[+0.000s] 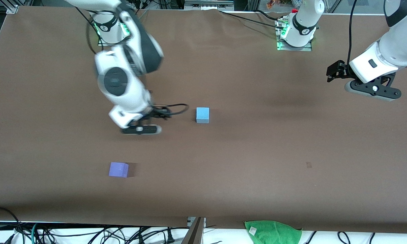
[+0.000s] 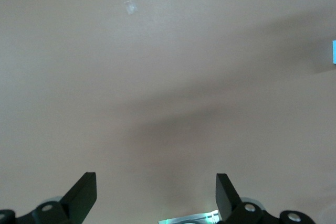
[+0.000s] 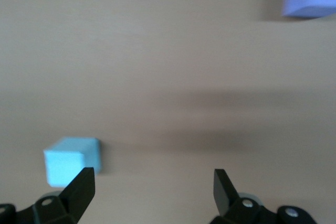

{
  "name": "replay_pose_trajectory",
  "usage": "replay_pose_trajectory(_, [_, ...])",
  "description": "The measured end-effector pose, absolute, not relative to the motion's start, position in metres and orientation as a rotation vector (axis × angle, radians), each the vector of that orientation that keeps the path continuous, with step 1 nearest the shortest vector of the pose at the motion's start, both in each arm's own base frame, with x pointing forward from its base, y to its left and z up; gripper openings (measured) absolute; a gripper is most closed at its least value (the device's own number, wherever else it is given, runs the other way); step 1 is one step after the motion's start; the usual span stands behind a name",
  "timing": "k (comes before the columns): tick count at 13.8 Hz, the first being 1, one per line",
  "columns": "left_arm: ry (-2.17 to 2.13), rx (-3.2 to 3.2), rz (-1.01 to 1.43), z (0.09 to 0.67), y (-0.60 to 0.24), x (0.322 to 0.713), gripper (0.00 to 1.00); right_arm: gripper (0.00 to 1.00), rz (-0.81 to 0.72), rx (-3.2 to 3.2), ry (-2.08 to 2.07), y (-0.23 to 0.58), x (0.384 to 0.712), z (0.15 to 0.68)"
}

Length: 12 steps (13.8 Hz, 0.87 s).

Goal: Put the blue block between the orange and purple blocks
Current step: 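Reach the right gripper to the blue block while the left gripper withdraws, then close the right gripper around the blue block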

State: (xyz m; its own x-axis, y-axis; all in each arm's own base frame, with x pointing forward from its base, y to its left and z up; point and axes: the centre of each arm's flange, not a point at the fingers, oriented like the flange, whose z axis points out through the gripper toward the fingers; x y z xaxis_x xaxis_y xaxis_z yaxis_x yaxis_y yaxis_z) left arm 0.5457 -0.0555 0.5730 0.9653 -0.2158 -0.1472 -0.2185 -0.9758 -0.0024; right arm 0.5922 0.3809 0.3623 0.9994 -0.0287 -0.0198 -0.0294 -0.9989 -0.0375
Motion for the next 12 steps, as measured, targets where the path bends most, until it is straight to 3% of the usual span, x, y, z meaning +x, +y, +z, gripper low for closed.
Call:
replay_pose_trajectory(4, [0.222, -3.112, 0.149, 0.587, -0.014, 0.546, 1.00, 1.00, -0.014, -3.099, 0.093, 0.440, 0.568, 0.302])
replay_pose_trajectory(12, [0.246, -3.110, 0.116, 0.598, -0.023, 0.540, 1.00, 1.00, -0.064, -3.068, -0.001, 0.506, 0.522, 0.258])
